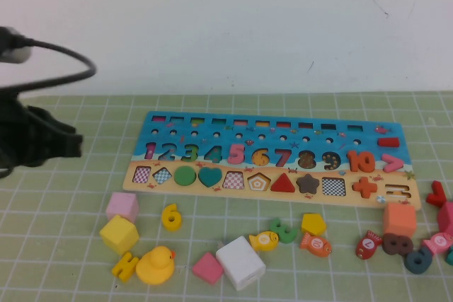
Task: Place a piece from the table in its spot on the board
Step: Pick up the "number 6"
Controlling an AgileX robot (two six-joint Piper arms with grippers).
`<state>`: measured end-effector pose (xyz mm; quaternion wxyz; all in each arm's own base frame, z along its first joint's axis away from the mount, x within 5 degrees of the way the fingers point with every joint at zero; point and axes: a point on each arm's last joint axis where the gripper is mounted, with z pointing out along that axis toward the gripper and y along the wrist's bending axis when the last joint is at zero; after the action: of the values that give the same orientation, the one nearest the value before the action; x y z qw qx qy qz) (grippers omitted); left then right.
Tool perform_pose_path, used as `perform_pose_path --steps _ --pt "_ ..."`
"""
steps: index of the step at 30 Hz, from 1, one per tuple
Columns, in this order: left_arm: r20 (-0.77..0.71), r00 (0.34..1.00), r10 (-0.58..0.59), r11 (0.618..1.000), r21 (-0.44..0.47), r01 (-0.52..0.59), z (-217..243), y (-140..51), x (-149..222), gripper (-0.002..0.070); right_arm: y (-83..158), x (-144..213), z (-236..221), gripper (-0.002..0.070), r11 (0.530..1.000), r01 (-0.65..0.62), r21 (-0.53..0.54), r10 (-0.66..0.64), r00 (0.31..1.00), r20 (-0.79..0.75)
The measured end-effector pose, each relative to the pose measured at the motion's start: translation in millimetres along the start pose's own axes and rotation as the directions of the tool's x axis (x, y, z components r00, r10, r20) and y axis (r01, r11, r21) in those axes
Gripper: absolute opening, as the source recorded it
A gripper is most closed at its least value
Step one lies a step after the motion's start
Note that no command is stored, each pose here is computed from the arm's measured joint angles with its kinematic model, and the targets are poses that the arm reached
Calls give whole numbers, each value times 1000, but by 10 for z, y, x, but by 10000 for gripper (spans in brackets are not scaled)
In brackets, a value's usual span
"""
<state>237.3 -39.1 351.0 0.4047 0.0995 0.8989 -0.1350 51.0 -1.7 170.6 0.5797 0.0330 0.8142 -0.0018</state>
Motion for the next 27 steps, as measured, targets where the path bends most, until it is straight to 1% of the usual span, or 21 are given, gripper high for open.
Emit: perform_pose_path --steps 4,6,8,10,15,18,20,22,23,27 --pt "-111 989 -98 993 48 104 377 56 -40 -2 0 0 0 -3 1000 0 0 0 1000 0" --pt "-169 974 -152 986 45 162 553 61 -69 -1 0 0 0 -3 1000 0 0 0 1000 0" --pt "-202 964 -175 983 25 184 682 20 -107 13 0 0 0 -3 1000 0 0 0 1000 0" --pt "-231 956 -179 983 -2 184 788 -78 -132 34 0 0 0 -3 1000 0 0 0 1000 0" --pt "-285 937 -202 979 -96 181 1046 -455 -118 63 0 0 0 -3 1000 0 0 0 1000 0" --pt "-318 930 -183 980 -138 146 1228 -599 -33 67 0 0 0 -3 1000 0 0 0 1000 0" --pt "-346 921 -182 979 -151 137 1353 -660 34 79 0 0 0 -3 1000 0 0 0 1000 0" --pt "-377 906 -189 977 -164 136 1483 -703 108 113 0 0 0 -3 1000 0 0 0 1000 0" --pt "-387 900 -200 975 -173 142 1542 -711 130 146 0 0 0 -3 1000 0 0 0 1000 0" --pt "-413 877 -246 962 -212 170 1706 -697 190 307 0 0 0 -3 1000 0 0 0 1000 0"
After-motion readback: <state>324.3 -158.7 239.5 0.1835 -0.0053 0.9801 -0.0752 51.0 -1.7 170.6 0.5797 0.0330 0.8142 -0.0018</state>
